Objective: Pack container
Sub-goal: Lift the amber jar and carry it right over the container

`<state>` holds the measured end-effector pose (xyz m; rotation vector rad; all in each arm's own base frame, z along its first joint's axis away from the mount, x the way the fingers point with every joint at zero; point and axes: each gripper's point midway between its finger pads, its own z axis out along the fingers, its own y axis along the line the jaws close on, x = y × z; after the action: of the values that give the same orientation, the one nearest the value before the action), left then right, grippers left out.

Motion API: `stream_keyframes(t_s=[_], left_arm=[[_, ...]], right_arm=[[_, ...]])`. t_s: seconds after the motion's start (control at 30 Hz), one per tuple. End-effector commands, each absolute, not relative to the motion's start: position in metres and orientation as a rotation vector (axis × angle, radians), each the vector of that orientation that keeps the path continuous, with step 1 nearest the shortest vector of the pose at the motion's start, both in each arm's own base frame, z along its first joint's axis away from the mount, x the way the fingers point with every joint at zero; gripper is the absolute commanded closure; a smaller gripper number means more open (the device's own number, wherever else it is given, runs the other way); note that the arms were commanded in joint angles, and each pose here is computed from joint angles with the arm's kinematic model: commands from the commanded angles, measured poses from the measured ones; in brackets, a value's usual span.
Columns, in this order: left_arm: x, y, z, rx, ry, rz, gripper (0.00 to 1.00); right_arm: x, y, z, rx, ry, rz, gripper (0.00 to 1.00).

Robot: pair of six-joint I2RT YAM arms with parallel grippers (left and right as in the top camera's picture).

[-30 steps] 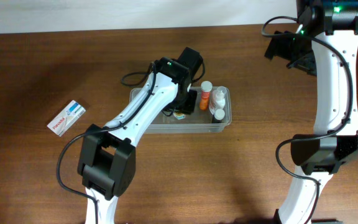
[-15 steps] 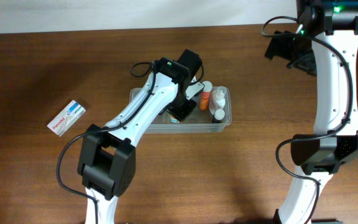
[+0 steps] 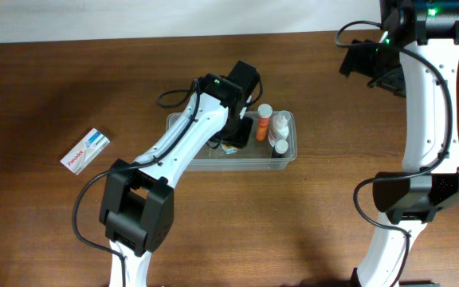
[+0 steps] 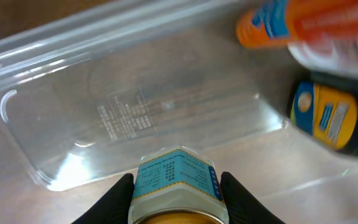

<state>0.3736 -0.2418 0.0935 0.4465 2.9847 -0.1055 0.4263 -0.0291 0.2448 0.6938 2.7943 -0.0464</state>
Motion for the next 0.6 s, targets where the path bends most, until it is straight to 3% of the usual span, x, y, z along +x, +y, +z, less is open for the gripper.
stream_keyframes(t_s=[0.0,0.33,0.43,0.57], left_arm=[[0.384,-0.240,0.097,0.100,2.981,-0.093,0.89],[0.395,-0.248,0.100,-0.201,2.938,-0.168,0.89],[0.395,-0.248,0.100,-0.296,2.934,-0.176,0.98],[0.395,-0.248,0.100,-0.344,2.928,-0.184,0.99]], right_arm=[[0.427,-0.031,0.248,0.706,2.781,-0.041,0.02],[0.427,-0.031,0.248,0.706,2.781,-0.041,0.02],[0.427,-0.031,0.248,0.706,2.781,-0.041,0.02],[0.427,-0.031,0.248,0.706,2.781,-0.040,0.02]])
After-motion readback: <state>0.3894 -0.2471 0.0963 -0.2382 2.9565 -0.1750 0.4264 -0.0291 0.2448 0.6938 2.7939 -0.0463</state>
